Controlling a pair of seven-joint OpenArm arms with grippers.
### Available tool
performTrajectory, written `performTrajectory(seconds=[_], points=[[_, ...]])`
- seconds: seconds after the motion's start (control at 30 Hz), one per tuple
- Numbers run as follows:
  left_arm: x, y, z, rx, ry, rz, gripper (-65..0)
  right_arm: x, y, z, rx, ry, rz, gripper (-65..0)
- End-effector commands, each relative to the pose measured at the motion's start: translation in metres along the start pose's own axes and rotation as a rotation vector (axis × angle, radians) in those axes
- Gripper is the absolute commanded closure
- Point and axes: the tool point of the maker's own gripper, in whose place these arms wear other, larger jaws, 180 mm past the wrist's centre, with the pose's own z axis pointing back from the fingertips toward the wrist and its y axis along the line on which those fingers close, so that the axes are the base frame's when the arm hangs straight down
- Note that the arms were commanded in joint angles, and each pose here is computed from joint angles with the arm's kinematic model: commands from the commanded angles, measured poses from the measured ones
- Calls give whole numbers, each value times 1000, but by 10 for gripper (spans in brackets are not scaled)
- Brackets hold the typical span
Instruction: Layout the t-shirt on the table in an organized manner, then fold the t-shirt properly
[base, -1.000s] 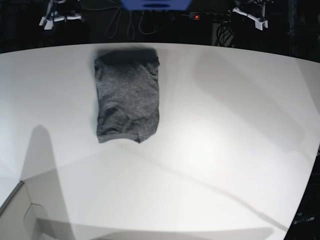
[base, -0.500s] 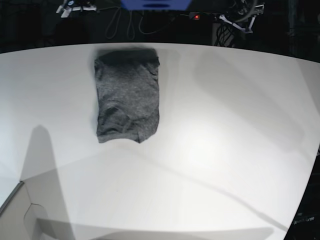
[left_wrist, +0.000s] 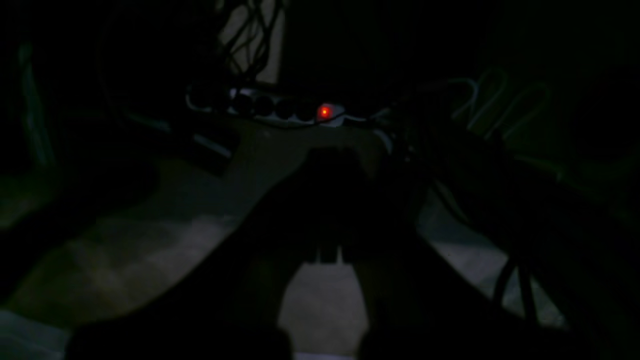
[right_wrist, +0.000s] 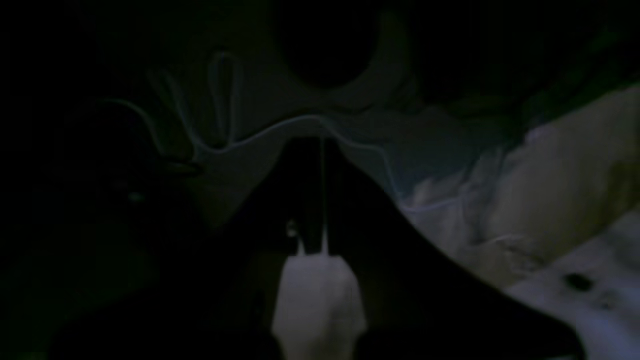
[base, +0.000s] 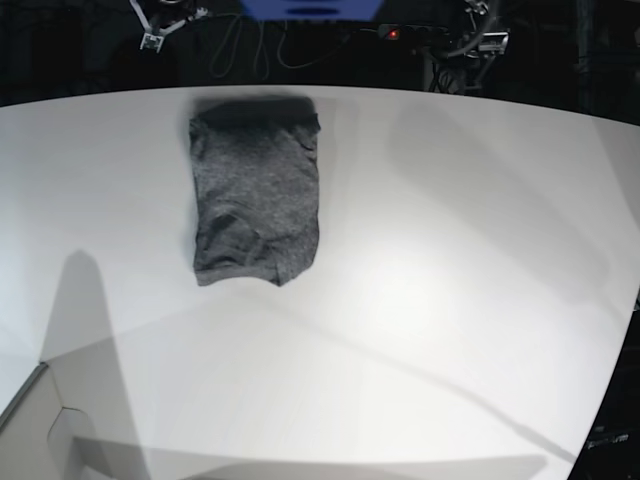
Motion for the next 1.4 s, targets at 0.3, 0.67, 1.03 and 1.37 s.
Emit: performTrajectory(seconds=[0.3, 0.67, 1.03, 1.37], points=[[27, -5, -3, -15, -33, -76, -1, 11, -6, -2, -79, -5, 121, 0], [14, -12, -4, -36, 4, -110, -1, 26, -26, -14, -87, -11, 213, 0], [-16, -30, -2, -64, 47, -95, -1, 30, -25, -14, -79, -20, 211, 0], [-21, -36, -2, -72, 54, -93, -1, 34, -10, -14, -60, -26, 194, 0]])
